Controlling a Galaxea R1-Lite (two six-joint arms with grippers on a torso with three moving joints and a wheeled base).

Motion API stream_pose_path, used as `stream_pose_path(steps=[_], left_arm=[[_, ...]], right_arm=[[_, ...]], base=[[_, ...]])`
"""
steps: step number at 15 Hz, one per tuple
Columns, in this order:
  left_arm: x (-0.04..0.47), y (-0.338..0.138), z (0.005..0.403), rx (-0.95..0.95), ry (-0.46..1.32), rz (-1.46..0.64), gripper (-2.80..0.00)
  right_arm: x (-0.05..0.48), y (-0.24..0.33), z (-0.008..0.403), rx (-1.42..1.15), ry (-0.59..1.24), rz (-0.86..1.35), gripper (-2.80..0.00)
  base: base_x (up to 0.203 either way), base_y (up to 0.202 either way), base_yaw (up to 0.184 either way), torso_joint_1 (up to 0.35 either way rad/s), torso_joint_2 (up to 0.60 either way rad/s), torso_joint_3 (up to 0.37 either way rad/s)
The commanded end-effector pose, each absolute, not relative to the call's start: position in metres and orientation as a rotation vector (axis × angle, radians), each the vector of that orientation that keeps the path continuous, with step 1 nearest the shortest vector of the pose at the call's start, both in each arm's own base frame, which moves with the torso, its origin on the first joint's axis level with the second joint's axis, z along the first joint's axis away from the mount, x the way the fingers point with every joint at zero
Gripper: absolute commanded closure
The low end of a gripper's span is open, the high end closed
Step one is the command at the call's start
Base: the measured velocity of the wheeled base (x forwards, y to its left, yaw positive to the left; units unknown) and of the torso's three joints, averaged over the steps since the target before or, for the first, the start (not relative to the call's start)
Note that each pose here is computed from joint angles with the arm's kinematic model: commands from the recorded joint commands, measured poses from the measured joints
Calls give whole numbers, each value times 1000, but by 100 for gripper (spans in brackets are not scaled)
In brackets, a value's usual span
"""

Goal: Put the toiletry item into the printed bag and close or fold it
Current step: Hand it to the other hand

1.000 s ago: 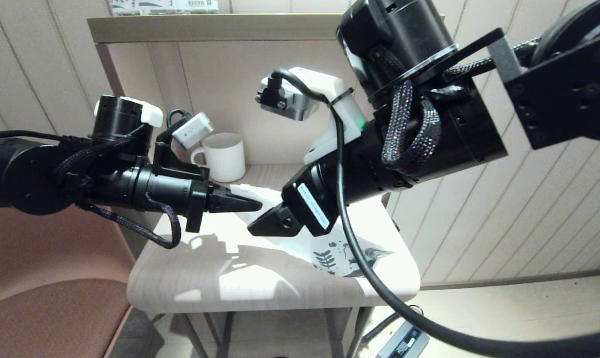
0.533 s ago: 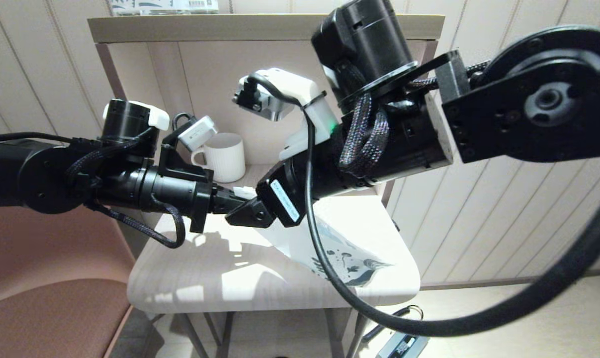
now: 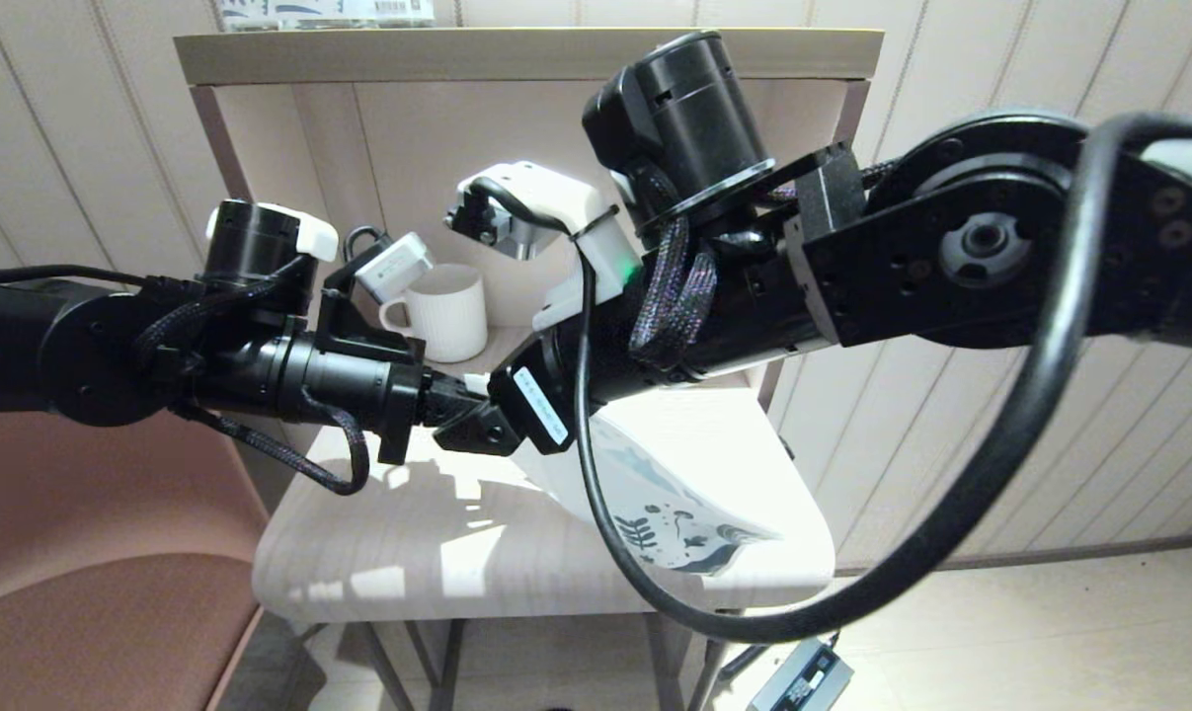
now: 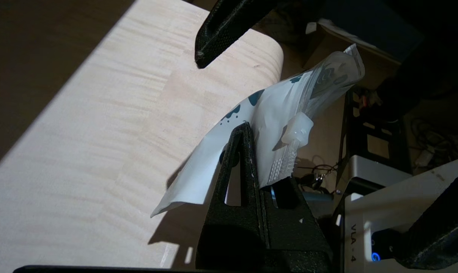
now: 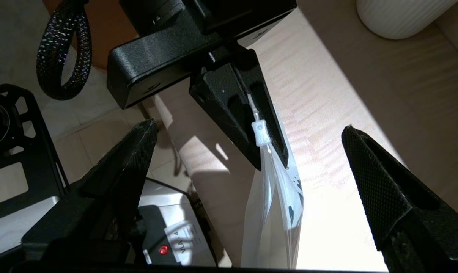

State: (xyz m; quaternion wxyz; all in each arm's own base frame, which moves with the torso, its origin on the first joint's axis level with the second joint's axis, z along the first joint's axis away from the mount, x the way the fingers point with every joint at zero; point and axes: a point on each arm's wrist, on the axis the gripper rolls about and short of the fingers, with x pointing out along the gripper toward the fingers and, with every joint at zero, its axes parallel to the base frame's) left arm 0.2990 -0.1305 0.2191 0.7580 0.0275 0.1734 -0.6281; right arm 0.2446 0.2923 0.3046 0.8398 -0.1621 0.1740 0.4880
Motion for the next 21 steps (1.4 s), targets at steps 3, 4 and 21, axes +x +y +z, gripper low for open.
stream_pose_path(steps=[3,4,21], left_arm=[[299,-131,219,61,375,-1374,0],[299,-131,219,61,375,-1374,0],[299,-131,217,60,381,-1376,0]], right_arm=[[247,295,300,-344,374,1031,-280],[248,295,300,-344,375,1030,-280],[254,292,300,-337,367,1007,-280]], base=[[0,0,0,0,0,0],[0,0,0,0,0,0],[0,0,0,0,0,0]])
